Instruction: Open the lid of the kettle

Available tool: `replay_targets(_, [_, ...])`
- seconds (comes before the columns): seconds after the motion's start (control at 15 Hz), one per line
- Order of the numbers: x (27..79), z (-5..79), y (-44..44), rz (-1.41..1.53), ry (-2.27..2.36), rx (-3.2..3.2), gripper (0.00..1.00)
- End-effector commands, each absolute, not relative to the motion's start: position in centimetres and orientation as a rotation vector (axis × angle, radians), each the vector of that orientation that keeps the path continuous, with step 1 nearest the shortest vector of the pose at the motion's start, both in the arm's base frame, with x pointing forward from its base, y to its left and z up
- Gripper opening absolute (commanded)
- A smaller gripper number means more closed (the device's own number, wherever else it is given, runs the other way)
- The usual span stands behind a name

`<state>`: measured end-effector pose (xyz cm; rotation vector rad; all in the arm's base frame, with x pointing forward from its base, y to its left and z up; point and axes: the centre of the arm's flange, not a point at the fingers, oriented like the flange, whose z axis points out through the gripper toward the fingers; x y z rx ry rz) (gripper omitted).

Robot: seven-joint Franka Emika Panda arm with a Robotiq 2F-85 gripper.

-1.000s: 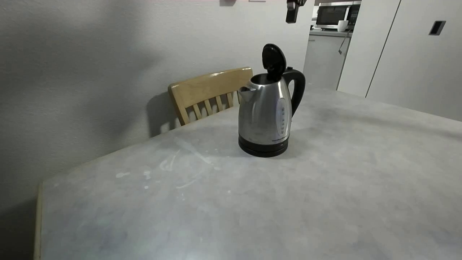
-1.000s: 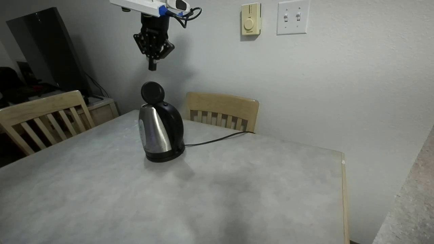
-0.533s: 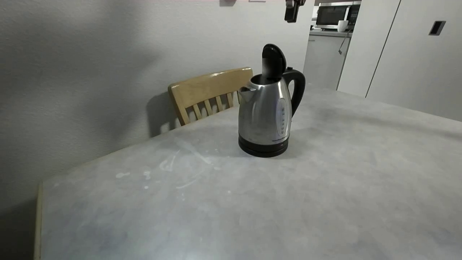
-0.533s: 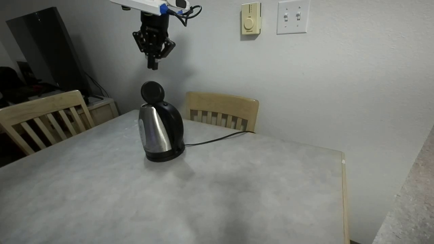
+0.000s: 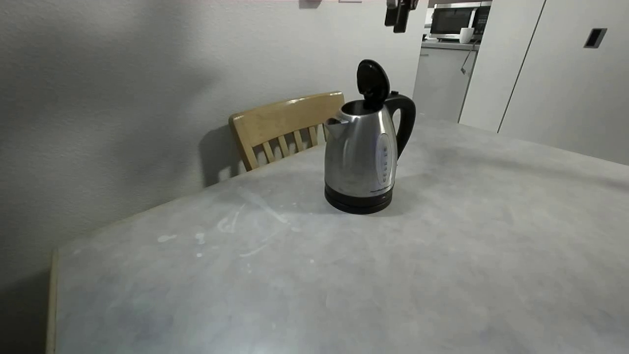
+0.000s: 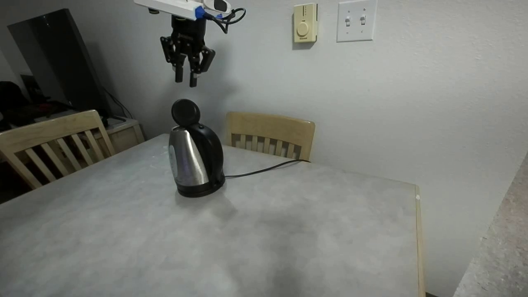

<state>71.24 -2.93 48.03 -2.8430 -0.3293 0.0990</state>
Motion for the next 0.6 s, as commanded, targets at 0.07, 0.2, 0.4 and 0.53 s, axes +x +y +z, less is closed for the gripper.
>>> replay_targets(0.07, [71.35, 48.01, -2.94, 0.081, -0.315, -2.844, 0.80])
replay_targets(0.2, [71.38, 48.07, -2.95, 0.074, -0.311, -2.843, 0.95])
replay_targets(0.4, [71.45, 48.34, -2.94, 0.047, -0.305, -2.840, 1.00])
replay_targets(0.53, [71.54, 48.63, -2.91, 0.017, -0.305, -2.839, 1.00])
